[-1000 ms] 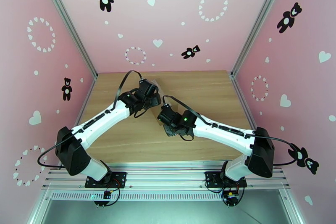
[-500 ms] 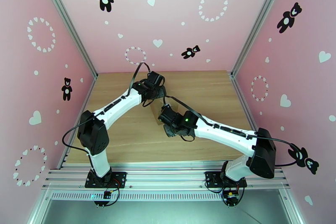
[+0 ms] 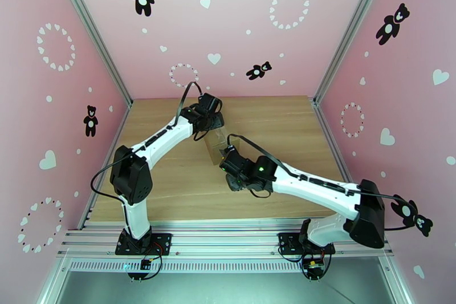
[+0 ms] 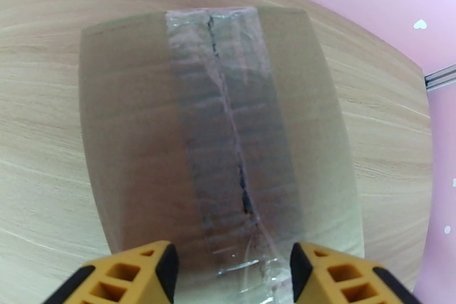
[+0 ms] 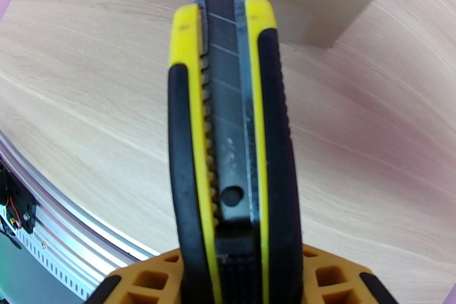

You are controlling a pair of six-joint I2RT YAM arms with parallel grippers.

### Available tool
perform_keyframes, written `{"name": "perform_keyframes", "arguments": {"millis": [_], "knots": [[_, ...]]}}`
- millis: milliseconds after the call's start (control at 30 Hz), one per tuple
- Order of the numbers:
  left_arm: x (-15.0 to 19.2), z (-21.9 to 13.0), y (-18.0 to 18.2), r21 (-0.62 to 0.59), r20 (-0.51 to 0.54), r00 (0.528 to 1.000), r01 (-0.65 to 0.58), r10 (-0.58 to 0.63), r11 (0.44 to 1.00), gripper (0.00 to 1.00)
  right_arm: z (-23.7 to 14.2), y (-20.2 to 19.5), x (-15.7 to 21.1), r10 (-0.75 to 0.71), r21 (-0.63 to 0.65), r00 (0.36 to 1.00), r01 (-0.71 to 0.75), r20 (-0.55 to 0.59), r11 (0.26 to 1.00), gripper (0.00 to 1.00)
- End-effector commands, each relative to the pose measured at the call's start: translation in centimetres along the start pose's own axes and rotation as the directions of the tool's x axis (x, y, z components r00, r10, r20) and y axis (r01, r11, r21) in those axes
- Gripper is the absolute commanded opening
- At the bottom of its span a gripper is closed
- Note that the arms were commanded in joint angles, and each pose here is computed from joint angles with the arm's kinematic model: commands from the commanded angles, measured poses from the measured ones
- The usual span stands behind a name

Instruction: Unpack the express box

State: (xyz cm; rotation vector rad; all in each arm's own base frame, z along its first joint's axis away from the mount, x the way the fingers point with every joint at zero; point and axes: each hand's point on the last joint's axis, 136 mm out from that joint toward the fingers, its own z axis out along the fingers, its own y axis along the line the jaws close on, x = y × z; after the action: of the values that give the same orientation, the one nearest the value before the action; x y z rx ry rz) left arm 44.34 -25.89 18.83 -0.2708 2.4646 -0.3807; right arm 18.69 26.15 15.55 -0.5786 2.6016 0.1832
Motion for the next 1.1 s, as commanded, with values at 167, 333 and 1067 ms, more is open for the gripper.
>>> {"name": "perform_keyframes", "arguments": {"millis": [167, 333, 1067], "knots": [[1.1, 0.4, 1.1, -0.039, -0.054, 0.999, -0.006, 0.004, 0.999, 0.59, -2.8, -3.0, 1.9, 0.069, 0.025, 0.997, -0.071, 0.042, 0.997, 0.0], [0.4, -1.2, 0.3, 0.0, -0.037, 0.999, -0.006, 0.006, 1.0, 0.59, -3.9, -5.3, 2.1, 0.105, 0.055, 0.992, -0.109, 0.071, 0.993, 0.0], [-1.8, -1.6, 11.9, -0.12, -0.012, 0.979, 0.2, -0.203, 0.972, 0.6, 5.3, -14.6, -15.8, 0.261, 0.006, 0.925, -0.273, 0.275, 0.962, 0.0]]}}
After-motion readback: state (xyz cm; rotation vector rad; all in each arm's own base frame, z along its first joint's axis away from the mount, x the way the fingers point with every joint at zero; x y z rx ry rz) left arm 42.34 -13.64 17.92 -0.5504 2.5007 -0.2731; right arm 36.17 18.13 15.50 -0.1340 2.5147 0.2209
